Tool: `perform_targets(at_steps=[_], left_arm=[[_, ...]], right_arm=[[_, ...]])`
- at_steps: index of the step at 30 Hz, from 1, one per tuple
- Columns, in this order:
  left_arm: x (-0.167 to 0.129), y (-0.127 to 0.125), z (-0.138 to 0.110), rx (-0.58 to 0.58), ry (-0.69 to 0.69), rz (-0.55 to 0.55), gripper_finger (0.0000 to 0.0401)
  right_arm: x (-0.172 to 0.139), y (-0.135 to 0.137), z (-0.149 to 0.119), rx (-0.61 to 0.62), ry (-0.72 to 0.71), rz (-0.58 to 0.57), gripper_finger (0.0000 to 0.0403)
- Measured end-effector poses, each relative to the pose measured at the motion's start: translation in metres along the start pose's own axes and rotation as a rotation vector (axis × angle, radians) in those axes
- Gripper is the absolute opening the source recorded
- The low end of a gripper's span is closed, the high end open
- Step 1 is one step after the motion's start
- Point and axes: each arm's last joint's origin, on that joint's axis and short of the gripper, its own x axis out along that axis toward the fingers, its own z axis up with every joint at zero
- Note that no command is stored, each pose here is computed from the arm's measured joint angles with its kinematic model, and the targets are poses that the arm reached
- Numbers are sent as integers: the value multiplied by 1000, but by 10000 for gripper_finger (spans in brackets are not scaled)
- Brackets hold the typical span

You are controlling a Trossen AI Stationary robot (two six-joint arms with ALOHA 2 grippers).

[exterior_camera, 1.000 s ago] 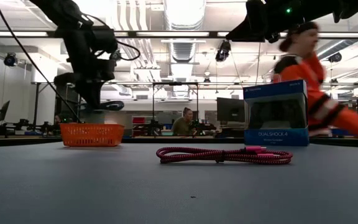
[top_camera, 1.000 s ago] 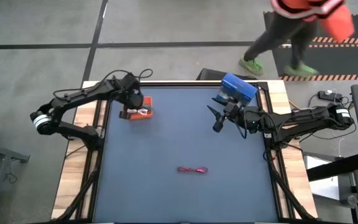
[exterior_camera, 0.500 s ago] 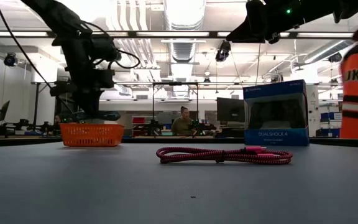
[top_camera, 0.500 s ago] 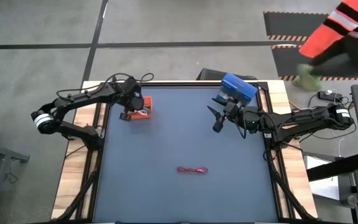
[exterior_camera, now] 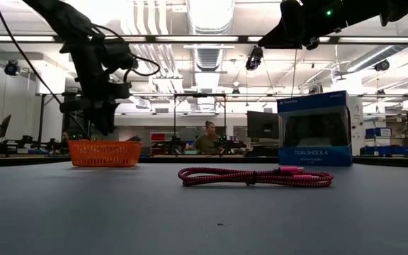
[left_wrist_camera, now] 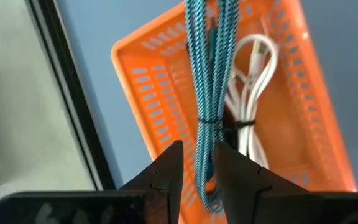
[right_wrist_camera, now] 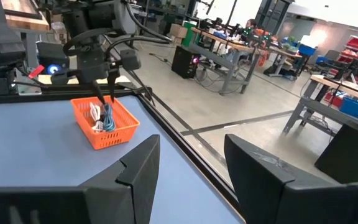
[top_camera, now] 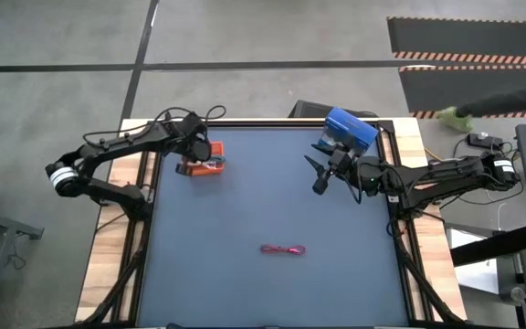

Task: Pick and place USB-C Cables
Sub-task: Put the black blue charger cable into the orange basket

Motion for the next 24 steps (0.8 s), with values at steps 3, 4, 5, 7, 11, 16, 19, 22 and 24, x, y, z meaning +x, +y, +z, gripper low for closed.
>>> perform_targets(at_steps=[3,4,5,7,11,16,19,22,24], left_arm=[[-3,0,-1,0,15,22,73],[-4,0,0,-1,10,26,73],[-6,-1,1,-11,-2,29,73],[-8,-2,7,-61,-59,30,72],[-8,-5,17,-157,-190,-18,61],[5,-14,24,-197,-238,-9,27],[8,-14,25,-213,-265,21,6],[10,-12,27,-250,-300,54,4],[9,-11,27,-252,-315,61,5]], right_arm=[[0,0,0,0,1,0,171],[0,0,0,-1,1,0,171],[0,0,0,-1,1,0,171],[0,0,0,-1,1,0,171],[0,0,0,-1,2,-1,171],[0,0,0,-2,2,-1,171],[0,0,0,-1,2,-1,171],[0,0,0,-2,2,-2,171],[0,0,0,-2,2,-2,171]])
